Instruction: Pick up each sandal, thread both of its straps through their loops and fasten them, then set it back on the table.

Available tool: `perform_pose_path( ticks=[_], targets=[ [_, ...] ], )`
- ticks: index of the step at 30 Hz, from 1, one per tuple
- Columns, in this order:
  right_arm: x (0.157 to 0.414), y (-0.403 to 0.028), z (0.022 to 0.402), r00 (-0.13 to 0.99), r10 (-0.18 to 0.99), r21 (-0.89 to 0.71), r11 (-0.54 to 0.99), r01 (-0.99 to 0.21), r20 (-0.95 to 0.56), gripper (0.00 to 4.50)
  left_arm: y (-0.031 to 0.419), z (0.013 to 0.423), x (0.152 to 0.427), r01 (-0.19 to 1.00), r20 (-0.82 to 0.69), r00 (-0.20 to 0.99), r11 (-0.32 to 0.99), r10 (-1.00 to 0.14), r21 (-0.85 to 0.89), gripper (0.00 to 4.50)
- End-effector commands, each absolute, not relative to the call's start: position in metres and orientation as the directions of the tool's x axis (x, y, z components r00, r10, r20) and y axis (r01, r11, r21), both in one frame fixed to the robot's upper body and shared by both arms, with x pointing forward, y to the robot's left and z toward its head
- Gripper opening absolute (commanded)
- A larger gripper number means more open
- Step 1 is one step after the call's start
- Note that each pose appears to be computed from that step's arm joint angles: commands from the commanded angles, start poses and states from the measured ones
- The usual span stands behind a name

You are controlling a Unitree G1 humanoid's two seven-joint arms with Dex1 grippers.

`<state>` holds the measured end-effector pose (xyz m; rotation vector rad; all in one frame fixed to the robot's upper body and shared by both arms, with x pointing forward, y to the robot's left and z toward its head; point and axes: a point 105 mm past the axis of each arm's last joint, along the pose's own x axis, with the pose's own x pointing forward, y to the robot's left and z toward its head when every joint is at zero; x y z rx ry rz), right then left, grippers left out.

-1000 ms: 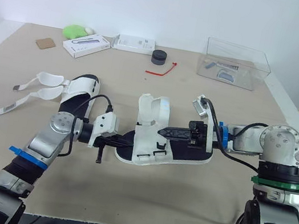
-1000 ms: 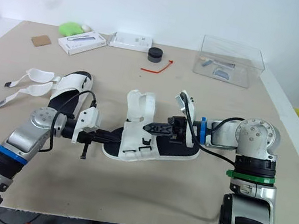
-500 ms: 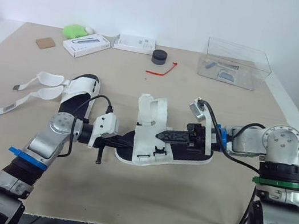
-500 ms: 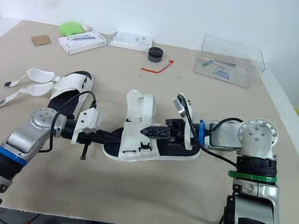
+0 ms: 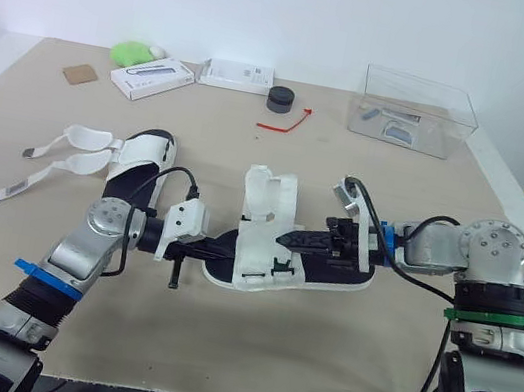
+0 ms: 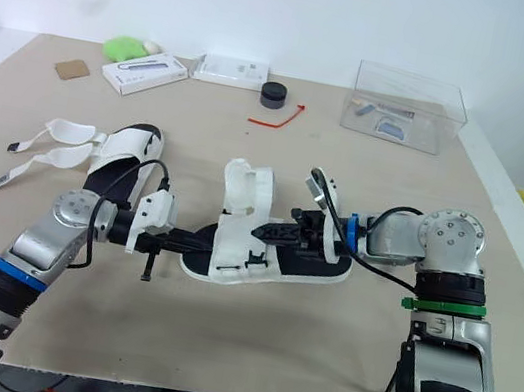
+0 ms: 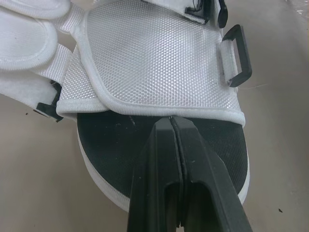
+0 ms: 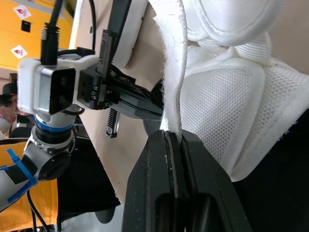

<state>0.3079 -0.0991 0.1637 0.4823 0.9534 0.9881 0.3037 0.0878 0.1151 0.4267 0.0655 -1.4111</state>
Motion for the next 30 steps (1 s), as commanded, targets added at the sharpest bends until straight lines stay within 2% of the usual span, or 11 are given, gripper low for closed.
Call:
perform_pose_path(
  ticks=[1, 6, 12, 30],
  targets=[
    [0.304, -0.098, 0.167, 0.193, 0.863, 0.706, 0.495, -0.507, -0.466, 0.01, 0.090, 0.113, 0.302, 0.963, -0.308, 0.176, 0.098, -0.935, 0.252, 0.00],
    [0.305, -0.094, 0.187, 0.180, 0.888, 0.716, 0.449, -0.535, -0.422, 0.01, 0.090, 0.112, 0.303, 0.962, -0.311, 0.180, 0.101, -0.933, 0.253, 0.00],
    [0.302, -0.094, 0.189, 0.168, 0.889, 0.717, 0.444, -0.538, -0.425, 0.01, 0.091, 0.112, 0.303, 0.961, -0.313, 0.182, 0.102, -0.932, 0.255, 0.00],
    [0.301, -0.102, 0.166, 0.179, 0.840, 0.699, 0.529, -0.481, -0.512, 0.01, 0.092, 0.111, 0.304, 0.961, -0.318, 0.187, 0.107, -0.929, 0.254, 0.00]
  ],
)
